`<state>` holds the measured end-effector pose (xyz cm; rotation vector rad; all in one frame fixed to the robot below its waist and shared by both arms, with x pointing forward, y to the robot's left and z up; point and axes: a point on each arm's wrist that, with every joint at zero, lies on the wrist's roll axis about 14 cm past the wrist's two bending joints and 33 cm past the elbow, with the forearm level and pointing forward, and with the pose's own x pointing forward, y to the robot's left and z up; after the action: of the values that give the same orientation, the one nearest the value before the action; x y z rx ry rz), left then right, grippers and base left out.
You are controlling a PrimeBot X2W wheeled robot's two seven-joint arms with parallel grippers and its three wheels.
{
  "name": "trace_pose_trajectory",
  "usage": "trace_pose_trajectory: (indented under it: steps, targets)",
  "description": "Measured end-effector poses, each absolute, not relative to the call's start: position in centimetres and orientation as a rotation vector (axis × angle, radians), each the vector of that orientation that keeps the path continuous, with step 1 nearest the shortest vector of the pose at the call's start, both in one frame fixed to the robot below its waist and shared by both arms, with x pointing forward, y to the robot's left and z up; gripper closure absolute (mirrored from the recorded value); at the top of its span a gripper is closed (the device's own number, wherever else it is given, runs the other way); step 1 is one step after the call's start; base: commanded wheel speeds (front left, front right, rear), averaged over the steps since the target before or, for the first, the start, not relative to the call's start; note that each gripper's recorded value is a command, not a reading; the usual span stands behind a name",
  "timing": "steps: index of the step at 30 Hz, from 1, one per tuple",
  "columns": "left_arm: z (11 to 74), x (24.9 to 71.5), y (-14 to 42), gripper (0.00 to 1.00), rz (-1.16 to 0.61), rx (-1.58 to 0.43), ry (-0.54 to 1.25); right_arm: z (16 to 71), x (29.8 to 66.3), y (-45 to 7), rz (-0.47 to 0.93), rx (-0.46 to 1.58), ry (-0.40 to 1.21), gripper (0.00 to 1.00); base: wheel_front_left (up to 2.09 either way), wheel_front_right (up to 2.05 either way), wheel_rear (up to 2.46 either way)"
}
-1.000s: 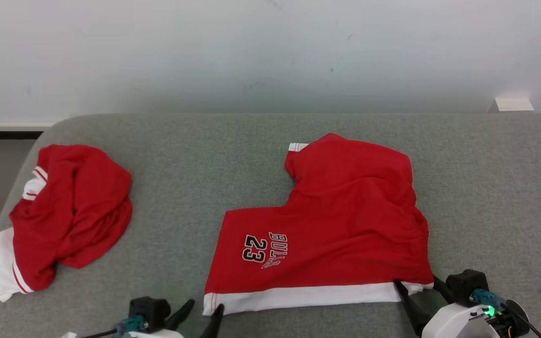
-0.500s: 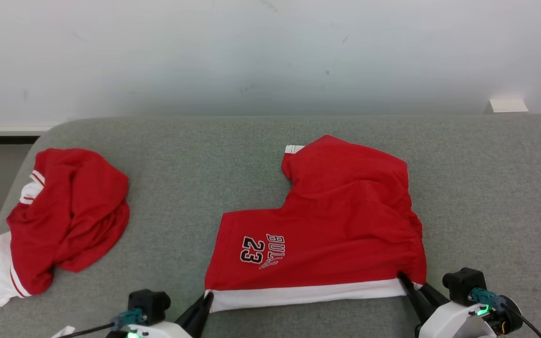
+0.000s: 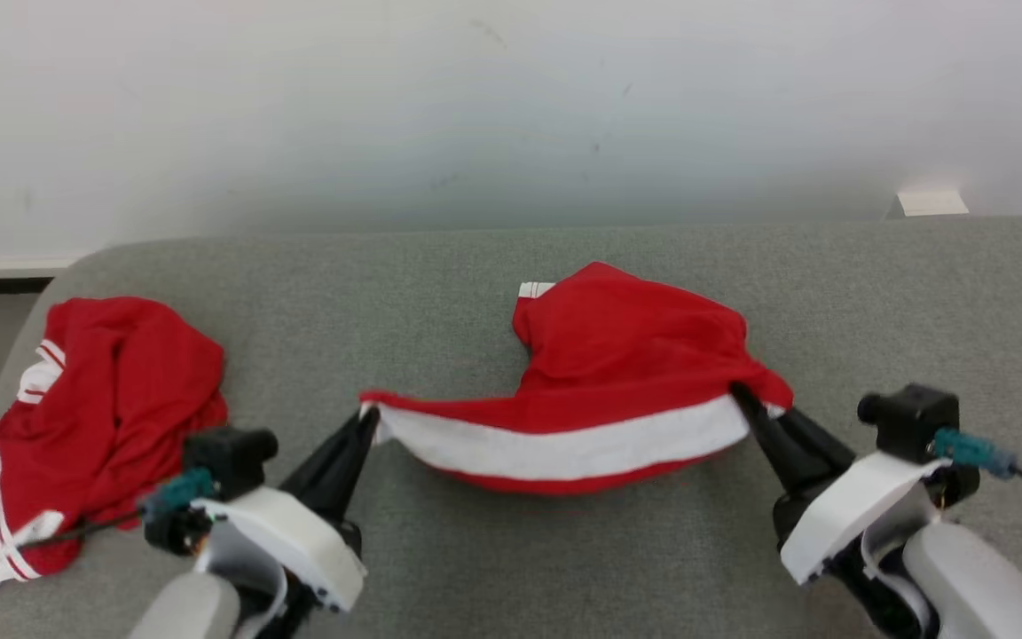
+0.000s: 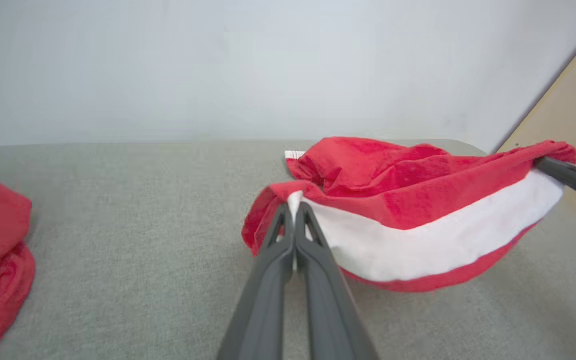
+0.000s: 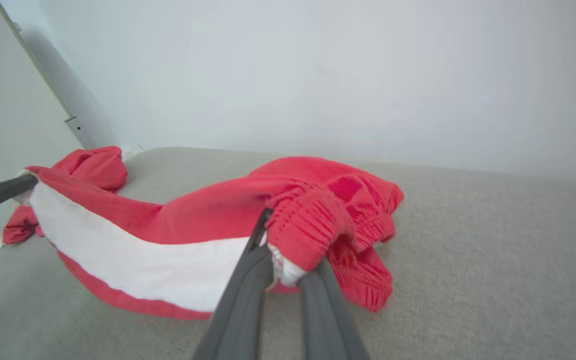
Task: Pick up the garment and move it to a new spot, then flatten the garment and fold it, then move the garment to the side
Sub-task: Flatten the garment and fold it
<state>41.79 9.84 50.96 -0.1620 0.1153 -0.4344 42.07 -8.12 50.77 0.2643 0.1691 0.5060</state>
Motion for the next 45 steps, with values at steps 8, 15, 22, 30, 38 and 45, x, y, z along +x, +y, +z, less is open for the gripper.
trace_pose_trajectory:
  steps: [8,15,22,30,38,45]
  targets:
    - [58.1,49.3,9.2,1.00,-0.504,-0.064,-0.022,57.9,48.2,-8.0,0.572,0.264,0.058,1.00,0.00,0.00,0.00]
    - [61.5,57.9,9.0,1.00,-0.507,-0.016,-0.084,62.0,56.3,-8.0,0.558,0.310,-0.004,1.00,0.00,0.00,0.00]
    - [62.3,65.4,9.6,1.00,-0.460,0.006,-0.126,64.2,63.6,-9.7,0.486,0.310,-0.091,1.00,0.00,0.00,0.00]
    - [67.4,69.1,9.7,1.00,-0.426,0.016,-0.263,69.5,67.4,-11.5,0.417,0.305,-0.275,1.00,0.00,0.00,0.00]
    - [71.0,69.8,9.5,1.00,-0.427,0.021,-0.328,72.0,67.7,-9.9,0.442,0.320,-0.332,1.00,0.00,0.00,0.00]
    - [65.6,67.7,9.2,1.00,-0.486,0.073,-0.210,63.9,65.2,-6.9,0.519,0.311,-0.091,1.00,0.00,0.00,0.00]
